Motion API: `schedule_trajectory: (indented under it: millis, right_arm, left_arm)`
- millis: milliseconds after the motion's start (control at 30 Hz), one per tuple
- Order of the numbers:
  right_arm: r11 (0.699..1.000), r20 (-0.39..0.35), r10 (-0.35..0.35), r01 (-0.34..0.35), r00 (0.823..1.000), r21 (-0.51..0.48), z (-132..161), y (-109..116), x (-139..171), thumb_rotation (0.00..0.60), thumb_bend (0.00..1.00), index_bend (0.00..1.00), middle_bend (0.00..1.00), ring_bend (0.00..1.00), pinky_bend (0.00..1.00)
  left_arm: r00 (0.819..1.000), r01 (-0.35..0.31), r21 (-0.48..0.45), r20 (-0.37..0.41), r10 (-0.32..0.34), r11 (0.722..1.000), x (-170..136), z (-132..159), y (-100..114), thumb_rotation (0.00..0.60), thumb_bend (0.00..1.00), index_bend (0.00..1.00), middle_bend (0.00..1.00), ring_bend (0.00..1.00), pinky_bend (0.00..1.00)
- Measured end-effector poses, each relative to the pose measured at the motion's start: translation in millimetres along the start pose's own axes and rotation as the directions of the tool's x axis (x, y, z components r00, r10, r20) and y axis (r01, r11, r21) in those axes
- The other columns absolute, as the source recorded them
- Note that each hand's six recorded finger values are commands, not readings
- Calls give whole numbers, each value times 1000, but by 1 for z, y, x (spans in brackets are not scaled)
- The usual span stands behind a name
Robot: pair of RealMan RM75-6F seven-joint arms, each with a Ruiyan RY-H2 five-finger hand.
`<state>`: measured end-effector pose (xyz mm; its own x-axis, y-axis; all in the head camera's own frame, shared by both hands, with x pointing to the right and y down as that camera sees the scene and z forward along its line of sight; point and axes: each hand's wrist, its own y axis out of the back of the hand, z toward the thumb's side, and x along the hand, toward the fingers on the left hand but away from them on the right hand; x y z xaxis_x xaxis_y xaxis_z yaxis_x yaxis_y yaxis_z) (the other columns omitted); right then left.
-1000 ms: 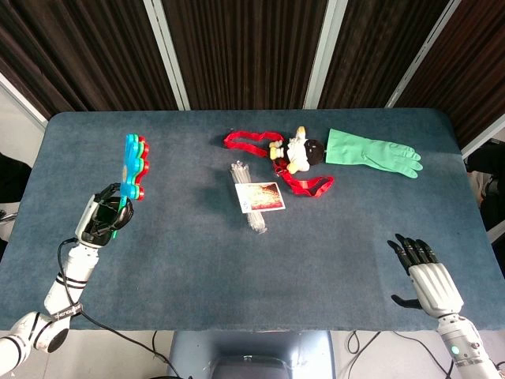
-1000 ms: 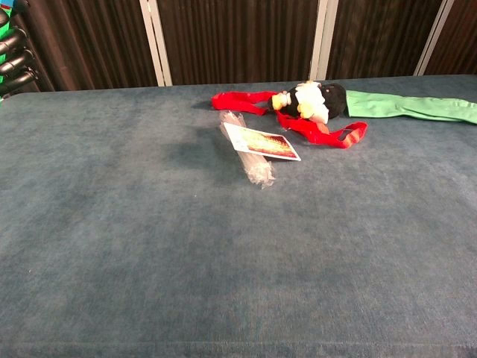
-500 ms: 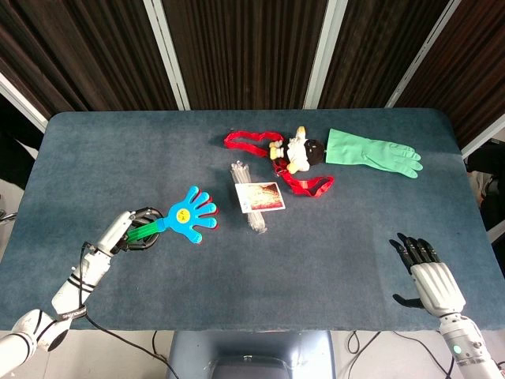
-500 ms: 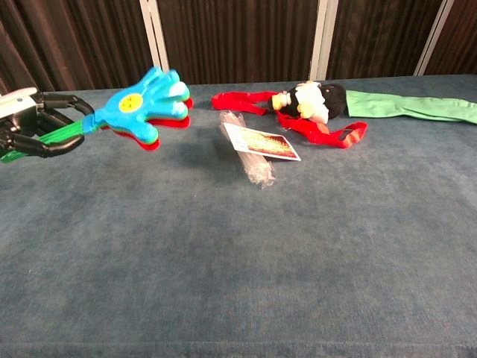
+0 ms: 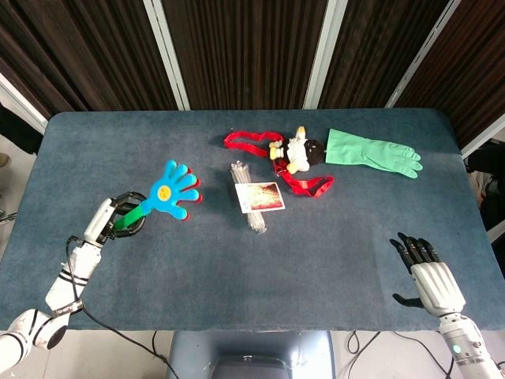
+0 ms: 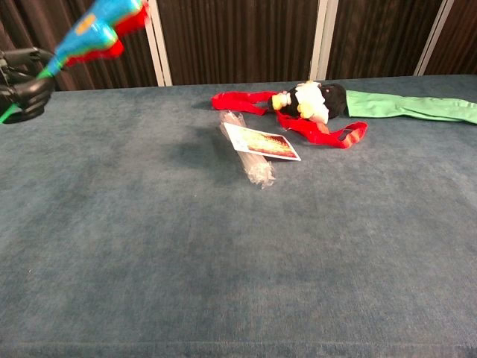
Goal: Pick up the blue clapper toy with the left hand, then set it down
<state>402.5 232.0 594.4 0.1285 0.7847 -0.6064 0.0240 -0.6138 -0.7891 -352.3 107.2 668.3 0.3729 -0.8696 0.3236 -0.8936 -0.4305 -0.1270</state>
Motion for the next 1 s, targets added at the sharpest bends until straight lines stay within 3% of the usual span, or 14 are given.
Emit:
schedule_trajectory:
  millis: [33,100,200,267,300,367,433,533,633,700,767,833,900,1000]
  right_arm:
    - [1000,0,1,-1,1000,0,0,0,0,600,185,0,0,0,0]
    - [1000,-2,0,0,1000,0,1,0,1,600,185,0,0,0,0]
    - [1000,-2,-3,3,1000,0,1,0,1,600,185,0,0,0,0]
    - [1000,-2,-2,2,1000,1,1,0,1,600,185,0,0,0,0]
    - [1000,-2,0,0,1000,2,1,0,1,600,185,0,0,0,0]
    - [1000,-4,6,-6,1000,2,1,-2,0,600,185,0,0,0,0]
    - [1000,-8,14,-14,1000,-2,2,-2,1,600,185,0,0,0,0]
    - [1000,-16,19,-20,1000,-13,2,-1,2,600,185,0,0,0,0]
    - [1000,-18,14,-14,1000,-16,1,2,3,600,185,0,0,0,0]
    - [1000,-16,12,-12,1000,-16,1,3,3,600,186,0,0,0,0]
    - [1000,-15,12,-13,1000,-16,0,3,3,600,185,0,0,0,0]
    - [1000,-16,11,-12,1000,-18,0,3,4,600,185,0,0,0,0]
    - [1000,-17,9,-9,1000,-18,0,4,4,600,185,0,0,0,0]
    - [1000,-15,2,-2,1000,-20,0,5,4,600,186,0,0,0,0]
  left_arm:
    - [1000,-14,-95,7,15,995,0,3,4,600,480,955,962,787,1000]
    - [998,-39,-308,26,50,950,0,12,12,600,480,955,962,782,1000]
    - [994,-48,-541,53,91,840,0,23,22,600,480,955,962,782,1000]
    - [993,-40,-632,62,102,774,-1,26,25,600,479,955,962,782,1000]
    - [993,-37,-656,64,104,754,-1,27,25,600,479,955,962,782,1000]
    - [993,-29,-683,65,100,730,-1,26,23,600,478,955,962,782,1000]
    - [994,-25,-674,62,90,738,-1,23,20,600,478,955,962,781,1000]
    - [997,-26,-592,45,66,805,0,15,13,600,474,955,962,776,1000]
    - [999,-24,-407,22,36,913,0,4,5,600,469,954,961,768,1000]
    - [1000,-11,-208,0,11,978,1,-4,-1,600,469,953,960,764,1000]
    - [999,16,23,-30,-15,1000,1,-14,-7,600,470,949,955,760,1000]
    - [998,47,213,-60,-35,976,2,-22,-12,600,470,946,952,759,1000]
    - [994,87,393,-95,-54,915,4,-31,-18,600,469,945,952,759,1000]
    - [987,141,552,-139,-76,822,8,-42,-25,600,470,945,951,759,1000]
